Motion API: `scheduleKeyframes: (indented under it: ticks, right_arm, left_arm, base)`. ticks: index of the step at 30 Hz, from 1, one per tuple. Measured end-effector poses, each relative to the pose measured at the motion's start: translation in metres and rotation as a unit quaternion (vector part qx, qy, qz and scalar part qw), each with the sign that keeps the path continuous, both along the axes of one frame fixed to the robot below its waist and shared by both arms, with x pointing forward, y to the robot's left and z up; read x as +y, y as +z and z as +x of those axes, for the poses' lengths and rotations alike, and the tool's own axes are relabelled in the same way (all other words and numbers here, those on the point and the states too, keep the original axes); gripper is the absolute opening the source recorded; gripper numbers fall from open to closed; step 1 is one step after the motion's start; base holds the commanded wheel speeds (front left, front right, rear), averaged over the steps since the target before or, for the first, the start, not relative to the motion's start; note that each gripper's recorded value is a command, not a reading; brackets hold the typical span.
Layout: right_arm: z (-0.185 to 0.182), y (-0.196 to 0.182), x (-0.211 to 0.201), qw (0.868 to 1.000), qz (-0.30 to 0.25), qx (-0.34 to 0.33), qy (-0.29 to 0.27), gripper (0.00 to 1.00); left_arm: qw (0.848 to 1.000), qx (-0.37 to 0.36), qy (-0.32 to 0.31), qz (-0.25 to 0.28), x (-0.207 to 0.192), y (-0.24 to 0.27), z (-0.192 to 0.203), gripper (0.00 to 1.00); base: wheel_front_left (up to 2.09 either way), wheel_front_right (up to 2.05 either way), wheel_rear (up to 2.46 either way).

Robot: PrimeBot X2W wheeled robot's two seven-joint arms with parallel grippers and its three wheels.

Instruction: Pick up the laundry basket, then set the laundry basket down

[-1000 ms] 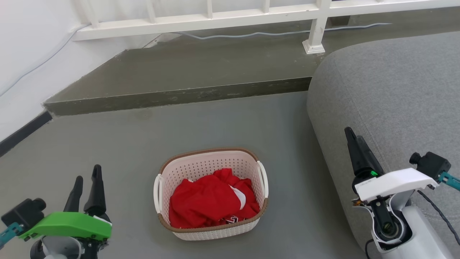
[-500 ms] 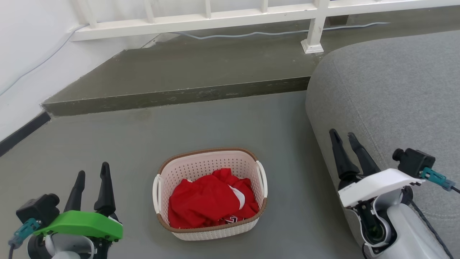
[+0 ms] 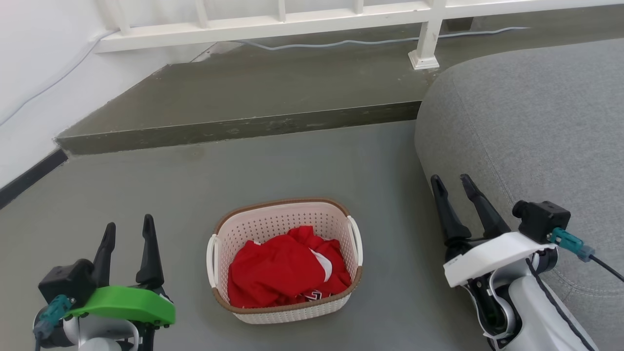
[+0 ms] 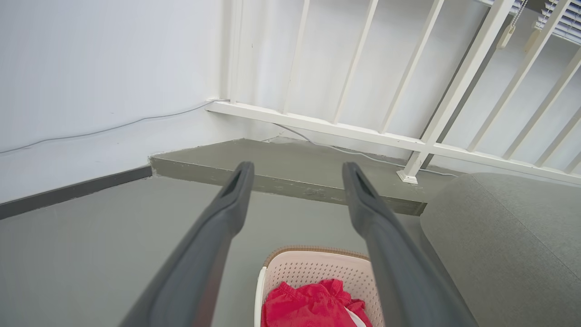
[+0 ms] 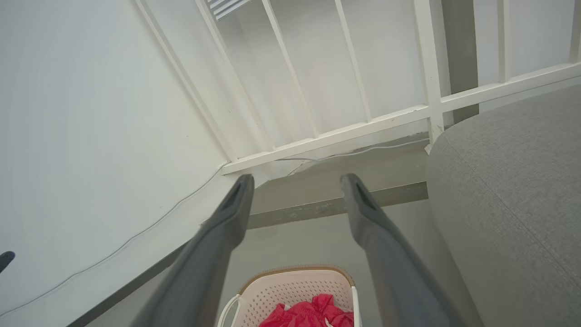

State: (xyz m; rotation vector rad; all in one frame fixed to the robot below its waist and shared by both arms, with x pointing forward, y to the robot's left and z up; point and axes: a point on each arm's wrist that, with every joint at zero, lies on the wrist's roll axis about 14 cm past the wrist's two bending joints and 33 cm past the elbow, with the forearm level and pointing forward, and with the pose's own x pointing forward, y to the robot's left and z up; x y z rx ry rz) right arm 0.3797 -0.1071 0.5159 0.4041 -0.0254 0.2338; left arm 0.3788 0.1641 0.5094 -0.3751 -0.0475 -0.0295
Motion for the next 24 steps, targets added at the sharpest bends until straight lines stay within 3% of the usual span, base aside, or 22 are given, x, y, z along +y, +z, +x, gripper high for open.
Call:
scheduleKeyframes:
  ticks: [12,24]
  right_arm:
    - [-0.0002,0.0040,0.0054,0.997,-0.071,-0.034,0.001,1.00]
    - [0.0012,0.0042,0.0052,0.997,-0.069,-0.034,-0.002,1.00]
  left_arm:
    - [0.998,-0.031,-0.005,0.061,-0.0050,0.0100,0.0002,1.00]
    - [0.998,-0.029,0.004,0.056,-0.0010,0.0091,0.0000,1.00]
  base:
    - [0.00,0.00,0.00]
    - [0.00,0.00,0.00]
